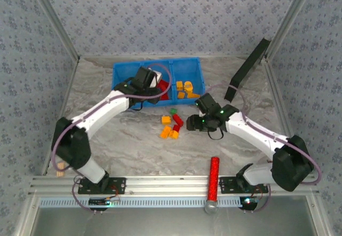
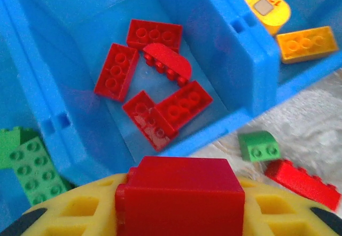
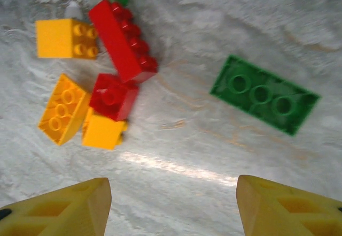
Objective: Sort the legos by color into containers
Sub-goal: Place the lego in the container.
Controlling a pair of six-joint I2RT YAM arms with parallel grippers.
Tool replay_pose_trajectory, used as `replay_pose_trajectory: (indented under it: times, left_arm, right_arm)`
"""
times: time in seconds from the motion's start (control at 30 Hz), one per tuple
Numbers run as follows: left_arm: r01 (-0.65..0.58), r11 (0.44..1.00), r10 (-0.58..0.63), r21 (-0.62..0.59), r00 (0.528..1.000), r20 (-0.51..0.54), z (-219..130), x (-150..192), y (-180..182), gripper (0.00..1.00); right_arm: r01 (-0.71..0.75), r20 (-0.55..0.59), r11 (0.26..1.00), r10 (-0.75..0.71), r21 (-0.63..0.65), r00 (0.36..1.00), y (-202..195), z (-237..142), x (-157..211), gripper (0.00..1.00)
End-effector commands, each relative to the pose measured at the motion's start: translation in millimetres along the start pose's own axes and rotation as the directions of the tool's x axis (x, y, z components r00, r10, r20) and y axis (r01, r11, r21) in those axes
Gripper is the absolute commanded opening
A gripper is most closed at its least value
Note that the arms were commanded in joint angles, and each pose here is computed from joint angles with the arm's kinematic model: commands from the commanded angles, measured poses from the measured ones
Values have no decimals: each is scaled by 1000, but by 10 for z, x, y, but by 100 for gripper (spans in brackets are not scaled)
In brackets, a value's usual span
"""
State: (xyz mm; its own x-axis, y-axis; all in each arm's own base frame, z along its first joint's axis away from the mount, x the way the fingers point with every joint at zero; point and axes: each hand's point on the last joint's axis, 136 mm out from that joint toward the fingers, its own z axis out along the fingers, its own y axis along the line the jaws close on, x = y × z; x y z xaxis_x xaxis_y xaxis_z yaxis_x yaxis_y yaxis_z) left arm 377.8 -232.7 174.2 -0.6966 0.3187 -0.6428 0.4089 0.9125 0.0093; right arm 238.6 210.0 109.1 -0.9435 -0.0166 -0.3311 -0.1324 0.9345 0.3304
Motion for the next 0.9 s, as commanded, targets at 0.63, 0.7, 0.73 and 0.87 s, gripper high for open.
replay_pose_trajectory:
  times: [0.63,0.7,0.73,0.87]
  left_arm:
    - [31,999,-34,-26,992,-122,1117,-129,139,40]
    - [41,999,-44,-26,991,-128,1145,-106,148,44]
    - [45,999,-47,-23,991,-127,1145,-110,149,47]
    - [57,998,-59,-20,992,-115,1120,-120,163,59]
  right_arm:
    - [-189,-152,979,177,-69,972,527,523,386,67]
    - [-192,-159,979,179,-69,971,551,565,399,66]
    - [-193,-165,979,180,-67,970,558,584,408,67]
    - [-185,-173,981,172,-60,970,584,634,410,67]
